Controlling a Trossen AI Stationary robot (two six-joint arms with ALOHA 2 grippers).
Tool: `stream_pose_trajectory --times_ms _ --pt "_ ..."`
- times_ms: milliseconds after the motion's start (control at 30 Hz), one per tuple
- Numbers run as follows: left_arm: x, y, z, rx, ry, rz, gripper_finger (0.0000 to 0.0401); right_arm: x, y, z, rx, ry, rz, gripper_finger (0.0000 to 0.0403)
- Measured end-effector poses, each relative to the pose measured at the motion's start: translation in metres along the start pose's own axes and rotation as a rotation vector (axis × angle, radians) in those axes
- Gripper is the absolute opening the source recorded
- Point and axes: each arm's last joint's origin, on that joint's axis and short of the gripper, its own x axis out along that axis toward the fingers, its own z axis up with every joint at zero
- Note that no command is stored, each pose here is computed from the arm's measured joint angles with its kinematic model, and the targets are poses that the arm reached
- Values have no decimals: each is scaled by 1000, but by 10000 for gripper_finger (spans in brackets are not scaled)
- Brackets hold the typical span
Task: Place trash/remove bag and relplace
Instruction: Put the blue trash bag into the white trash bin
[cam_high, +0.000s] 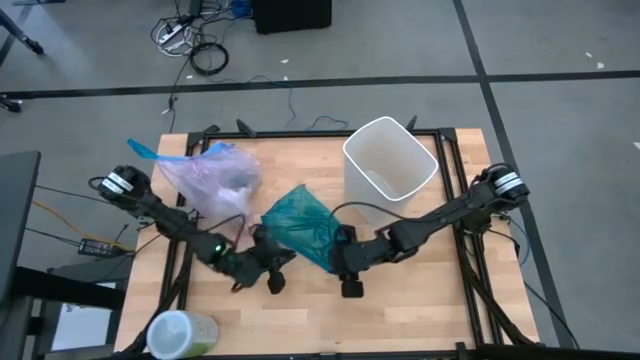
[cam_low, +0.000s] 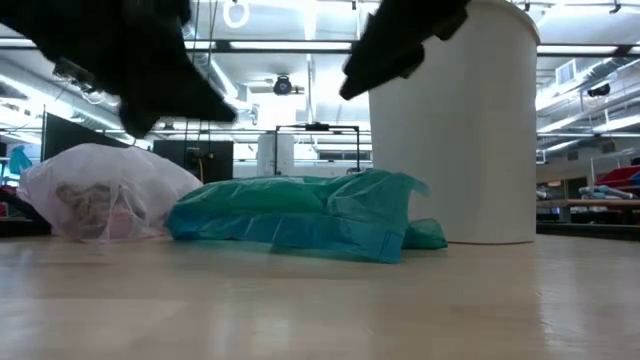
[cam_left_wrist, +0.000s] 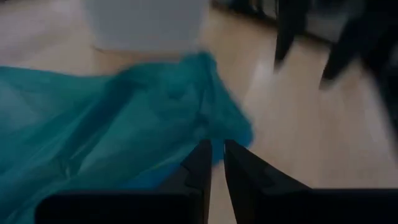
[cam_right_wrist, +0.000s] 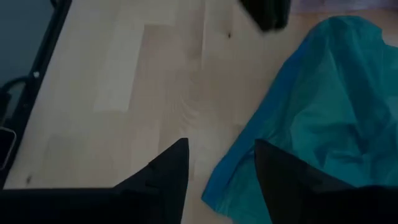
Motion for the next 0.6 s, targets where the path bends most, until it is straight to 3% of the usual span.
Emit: stream_pose_trajectory --times_ms 167,233,367,500,600 --pt "-28 -2 -27 -345 -242 117 51 -3 -1 10 -26 25 -8 176" --pt "-36 6 -45 -540 -330 114 51 -8 -4 11 -34 32 -13 178" --pt "-31 20 -77 -821 -383 73 51 -17 -9 16 -24 16 -18 178" --pt "-15 14 -94 -997 -413 31 53 -22 -12 20 -1 1 -15 178" --pt "-3 9 -99 -1039 -487 30 57 -24 -11 21 23 -2 6 180"
